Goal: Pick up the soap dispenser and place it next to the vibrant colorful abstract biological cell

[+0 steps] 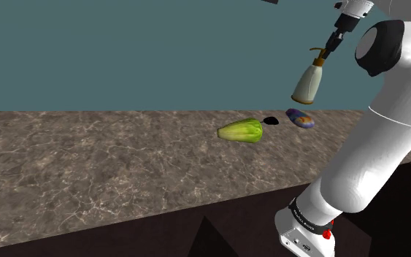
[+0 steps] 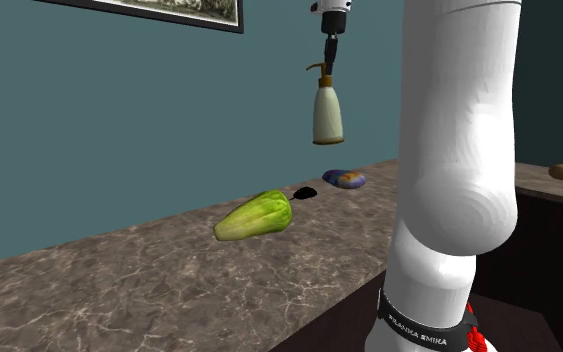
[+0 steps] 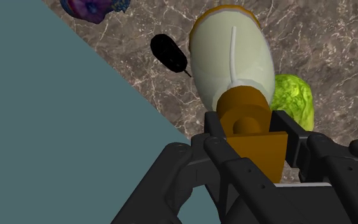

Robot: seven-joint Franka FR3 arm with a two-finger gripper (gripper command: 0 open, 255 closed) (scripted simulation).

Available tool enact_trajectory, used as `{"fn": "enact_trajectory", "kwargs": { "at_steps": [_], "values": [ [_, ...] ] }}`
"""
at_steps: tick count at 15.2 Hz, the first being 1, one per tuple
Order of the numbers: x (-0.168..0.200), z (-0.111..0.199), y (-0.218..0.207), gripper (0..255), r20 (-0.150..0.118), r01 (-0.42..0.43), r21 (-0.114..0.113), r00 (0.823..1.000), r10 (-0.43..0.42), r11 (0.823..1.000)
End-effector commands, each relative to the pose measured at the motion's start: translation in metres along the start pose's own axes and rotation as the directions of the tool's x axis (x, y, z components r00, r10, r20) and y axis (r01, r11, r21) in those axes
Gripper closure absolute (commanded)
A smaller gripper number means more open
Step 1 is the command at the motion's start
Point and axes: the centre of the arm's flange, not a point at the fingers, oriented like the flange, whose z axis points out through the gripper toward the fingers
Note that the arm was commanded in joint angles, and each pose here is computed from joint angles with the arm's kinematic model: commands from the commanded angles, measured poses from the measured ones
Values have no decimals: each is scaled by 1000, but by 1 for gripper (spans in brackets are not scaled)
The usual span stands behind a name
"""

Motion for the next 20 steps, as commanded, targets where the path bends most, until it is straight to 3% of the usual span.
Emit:
{"fn": "enact_trajectory", "kwargs": {
  "at_steps": [1, 20],
  "values": [
    [0, 11, 0, 255, 0, 0, -1, 1000, 0, 1000],
    [-6, 111, -7, 255, 0, 0, -1, 1000, 0, 1000]
  ]
}}
